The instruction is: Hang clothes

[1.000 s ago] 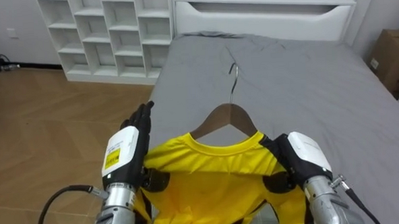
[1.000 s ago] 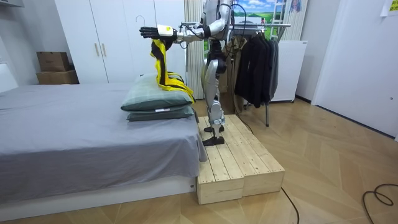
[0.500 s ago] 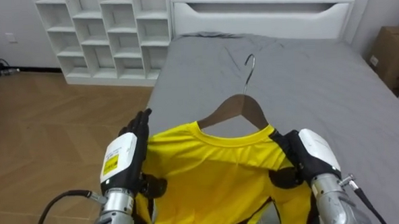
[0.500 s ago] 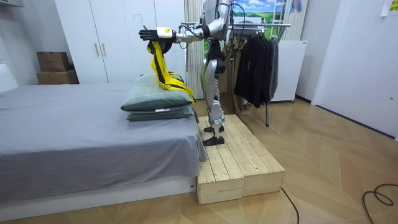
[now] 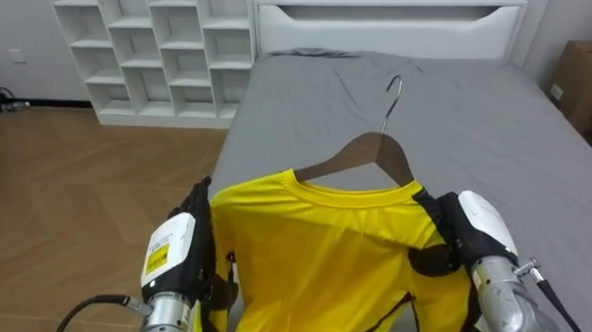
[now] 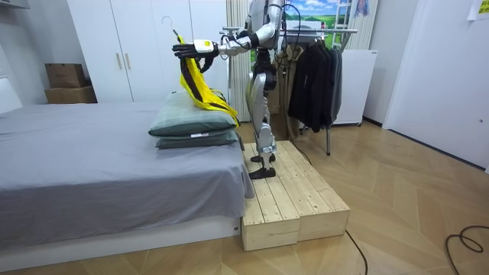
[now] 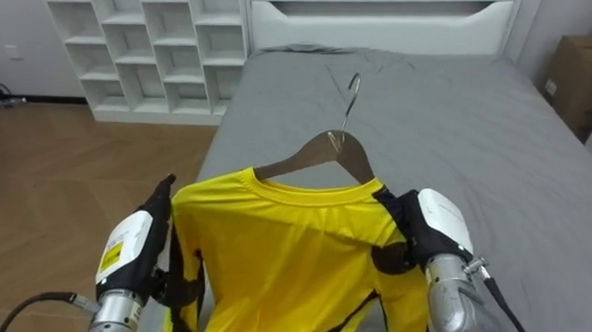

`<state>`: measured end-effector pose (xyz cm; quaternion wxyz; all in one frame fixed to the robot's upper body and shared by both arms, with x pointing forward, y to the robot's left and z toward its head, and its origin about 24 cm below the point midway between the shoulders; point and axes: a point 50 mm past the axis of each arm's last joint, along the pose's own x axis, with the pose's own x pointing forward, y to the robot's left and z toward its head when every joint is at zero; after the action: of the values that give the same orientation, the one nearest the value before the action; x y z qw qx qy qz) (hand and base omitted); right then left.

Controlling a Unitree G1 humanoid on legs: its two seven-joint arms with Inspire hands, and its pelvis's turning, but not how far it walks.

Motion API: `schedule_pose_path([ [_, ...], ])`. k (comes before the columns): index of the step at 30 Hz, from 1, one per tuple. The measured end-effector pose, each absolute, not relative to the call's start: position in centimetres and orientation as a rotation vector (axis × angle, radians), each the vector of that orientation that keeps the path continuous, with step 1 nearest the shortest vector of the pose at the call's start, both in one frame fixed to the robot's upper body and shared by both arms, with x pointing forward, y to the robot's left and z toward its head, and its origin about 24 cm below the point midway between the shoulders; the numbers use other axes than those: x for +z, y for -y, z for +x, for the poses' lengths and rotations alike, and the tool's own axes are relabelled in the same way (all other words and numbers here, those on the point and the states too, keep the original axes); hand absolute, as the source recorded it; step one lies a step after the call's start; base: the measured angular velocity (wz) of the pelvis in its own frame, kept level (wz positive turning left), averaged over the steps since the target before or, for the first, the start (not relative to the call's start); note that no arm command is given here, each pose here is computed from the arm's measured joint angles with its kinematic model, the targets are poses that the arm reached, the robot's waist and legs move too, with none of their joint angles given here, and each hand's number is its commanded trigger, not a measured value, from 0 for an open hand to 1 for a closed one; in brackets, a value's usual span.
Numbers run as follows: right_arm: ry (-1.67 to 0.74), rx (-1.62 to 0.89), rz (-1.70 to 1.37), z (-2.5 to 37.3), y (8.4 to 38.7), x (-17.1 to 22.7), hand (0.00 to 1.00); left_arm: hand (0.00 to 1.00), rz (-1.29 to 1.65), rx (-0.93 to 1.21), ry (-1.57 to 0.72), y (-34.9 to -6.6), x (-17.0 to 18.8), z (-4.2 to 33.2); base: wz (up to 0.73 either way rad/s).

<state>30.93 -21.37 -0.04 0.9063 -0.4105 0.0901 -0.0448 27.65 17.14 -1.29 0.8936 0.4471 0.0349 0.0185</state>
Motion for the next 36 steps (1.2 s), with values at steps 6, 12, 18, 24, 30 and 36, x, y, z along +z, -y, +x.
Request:
schedule_pose_path([
  [6, -0.179, -0.151, -0.754, 31.1, 22.3, 0.7, 1.0, 0.0, 0.928, 0.064, -0.125, -18.4, -2.2, 26.6, 0.0],
  [12, -0.182, -0.171, -0.783, 31.0, 23.5, 1.0, 1.0, 0.0, 0.935, 0.089, -0.28, -20.6, -4.8, 24.5, 0.0],
  [18, -0.194, -0.242, -0.812, 30.8, 25.6, 1.5, 1.0, 0.0, 0.916, 0.072, -0.496, -22.6, -7.9, 21.6, 0.01],
  [24, -0.189, -0.304, -0.852, 30.6, 27.5, 2.3, 1.0, 0.0, 0.834, 0.163, -0.644, -25.4, -9.2, 19.5, -0.01],
  [30, -0.16, -0.311, -0.937, 30.6, 28.2, 3.4, 1.0, 0.0, 0.761, 0.12, -0.88, -26.6, -12.2, 14.6, -0.04],
  [36, -0.029, -0.313, -1.048, 30.0, 27.9, 5.7, 1.0, 0.0, 0.656, 0.067, -1.188, -27.8, -14.7, 7.9, -0.11],
])
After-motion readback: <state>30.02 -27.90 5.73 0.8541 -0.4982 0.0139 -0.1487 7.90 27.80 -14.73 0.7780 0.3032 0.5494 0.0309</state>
